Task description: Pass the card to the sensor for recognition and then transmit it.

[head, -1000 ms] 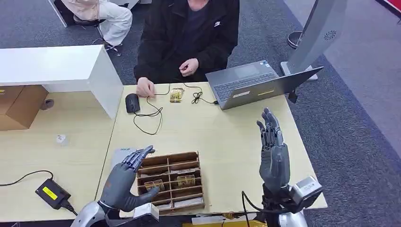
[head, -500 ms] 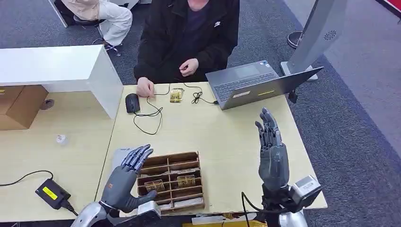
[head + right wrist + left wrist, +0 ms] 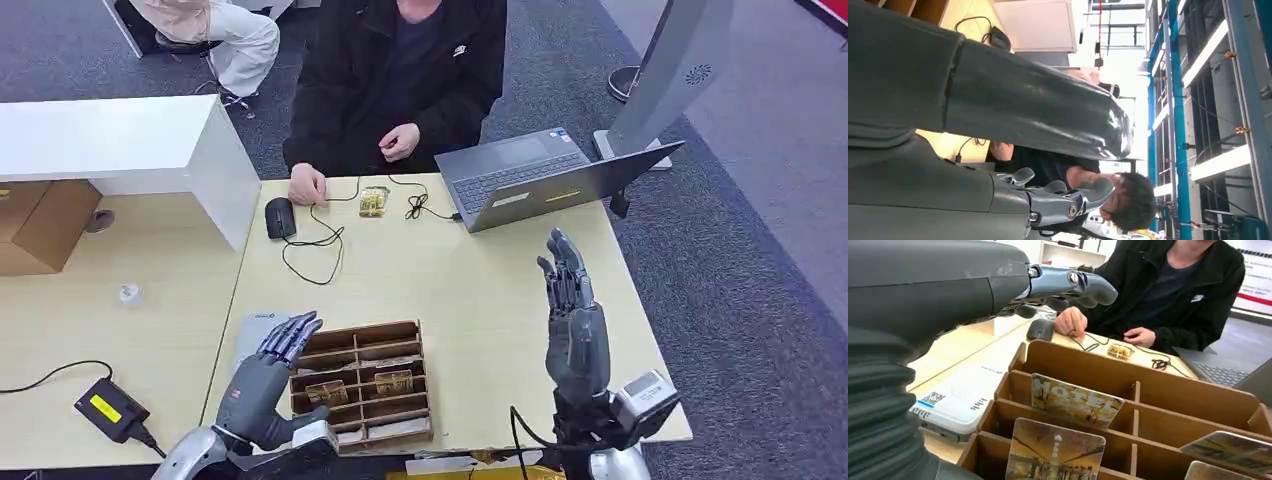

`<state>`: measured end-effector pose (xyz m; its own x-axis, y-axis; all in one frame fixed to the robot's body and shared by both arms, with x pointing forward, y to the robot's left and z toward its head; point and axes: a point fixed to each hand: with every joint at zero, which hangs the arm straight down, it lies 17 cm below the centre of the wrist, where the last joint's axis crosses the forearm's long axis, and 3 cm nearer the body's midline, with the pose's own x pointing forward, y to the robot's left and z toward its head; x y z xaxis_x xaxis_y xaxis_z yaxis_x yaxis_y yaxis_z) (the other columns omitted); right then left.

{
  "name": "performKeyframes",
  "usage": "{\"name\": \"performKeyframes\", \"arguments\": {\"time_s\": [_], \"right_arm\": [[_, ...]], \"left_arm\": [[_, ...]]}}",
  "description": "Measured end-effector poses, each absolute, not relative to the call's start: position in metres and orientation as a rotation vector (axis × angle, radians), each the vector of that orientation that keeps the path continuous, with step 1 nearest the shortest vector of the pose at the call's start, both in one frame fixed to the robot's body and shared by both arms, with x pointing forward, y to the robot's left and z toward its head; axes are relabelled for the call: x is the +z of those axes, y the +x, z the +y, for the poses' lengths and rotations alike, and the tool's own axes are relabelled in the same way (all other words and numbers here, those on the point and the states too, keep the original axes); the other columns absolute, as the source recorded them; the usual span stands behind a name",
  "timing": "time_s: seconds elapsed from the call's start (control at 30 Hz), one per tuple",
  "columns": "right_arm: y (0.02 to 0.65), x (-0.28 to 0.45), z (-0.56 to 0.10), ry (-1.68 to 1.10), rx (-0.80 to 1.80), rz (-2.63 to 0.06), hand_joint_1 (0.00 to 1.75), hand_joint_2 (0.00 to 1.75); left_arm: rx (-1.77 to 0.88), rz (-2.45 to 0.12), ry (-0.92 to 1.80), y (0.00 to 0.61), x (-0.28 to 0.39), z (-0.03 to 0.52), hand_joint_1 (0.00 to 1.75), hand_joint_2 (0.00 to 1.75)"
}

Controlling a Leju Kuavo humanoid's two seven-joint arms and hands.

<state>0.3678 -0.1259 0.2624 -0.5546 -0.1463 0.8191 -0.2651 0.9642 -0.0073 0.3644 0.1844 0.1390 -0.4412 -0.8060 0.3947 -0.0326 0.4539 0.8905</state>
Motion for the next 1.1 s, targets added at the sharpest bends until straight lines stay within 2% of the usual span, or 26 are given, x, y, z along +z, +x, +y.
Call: {"name": "performKeyframes", "arguments": {"time_s": [1.1], "right_arm": [[0.368,0.262,-0.126,0.288,0.16,-2.166,0.0,0.0]], "left_arm": [[-1.085,-1.84,0.712,0.368,0.147,0.182,1.75,1.75]]}}
